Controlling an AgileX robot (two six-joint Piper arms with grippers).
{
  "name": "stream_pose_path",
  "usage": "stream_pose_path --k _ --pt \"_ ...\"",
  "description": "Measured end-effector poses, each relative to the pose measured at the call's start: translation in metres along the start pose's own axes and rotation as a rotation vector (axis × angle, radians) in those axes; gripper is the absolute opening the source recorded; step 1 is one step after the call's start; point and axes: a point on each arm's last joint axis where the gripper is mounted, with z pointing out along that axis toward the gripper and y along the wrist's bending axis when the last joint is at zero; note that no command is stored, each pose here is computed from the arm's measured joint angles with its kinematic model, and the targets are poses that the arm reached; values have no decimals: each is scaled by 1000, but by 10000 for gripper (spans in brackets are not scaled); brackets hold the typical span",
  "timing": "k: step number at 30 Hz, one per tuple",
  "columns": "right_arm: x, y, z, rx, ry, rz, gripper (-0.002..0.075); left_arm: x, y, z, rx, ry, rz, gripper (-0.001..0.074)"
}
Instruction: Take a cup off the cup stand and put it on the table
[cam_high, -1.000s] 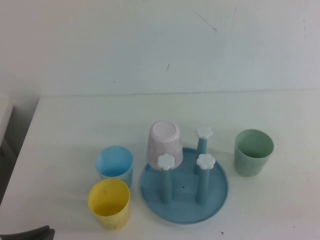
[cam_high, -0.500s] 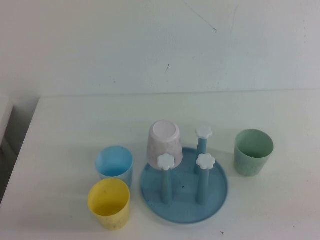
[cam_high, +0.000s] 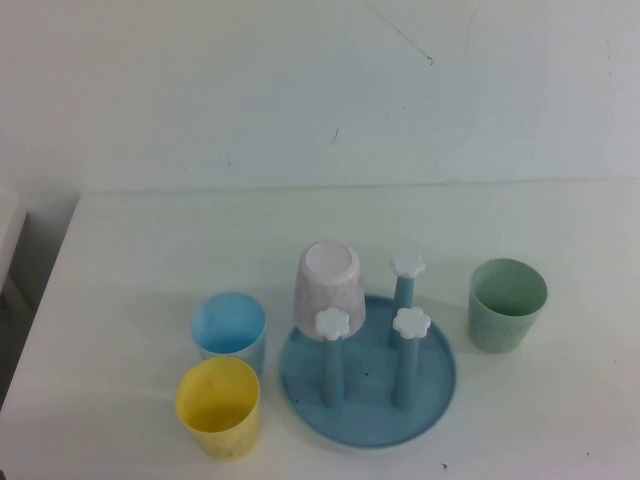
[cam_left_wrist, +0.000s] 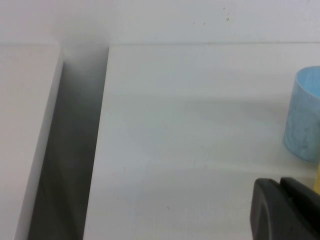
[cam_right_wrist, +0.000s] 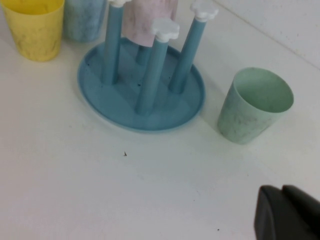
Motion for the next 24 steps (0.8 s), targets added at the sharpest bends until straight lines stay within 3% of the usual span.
stream_pose_path --k 24 --pt "1 1 0 -7 11 0 -1 0 0 0 0 10 0 -2"
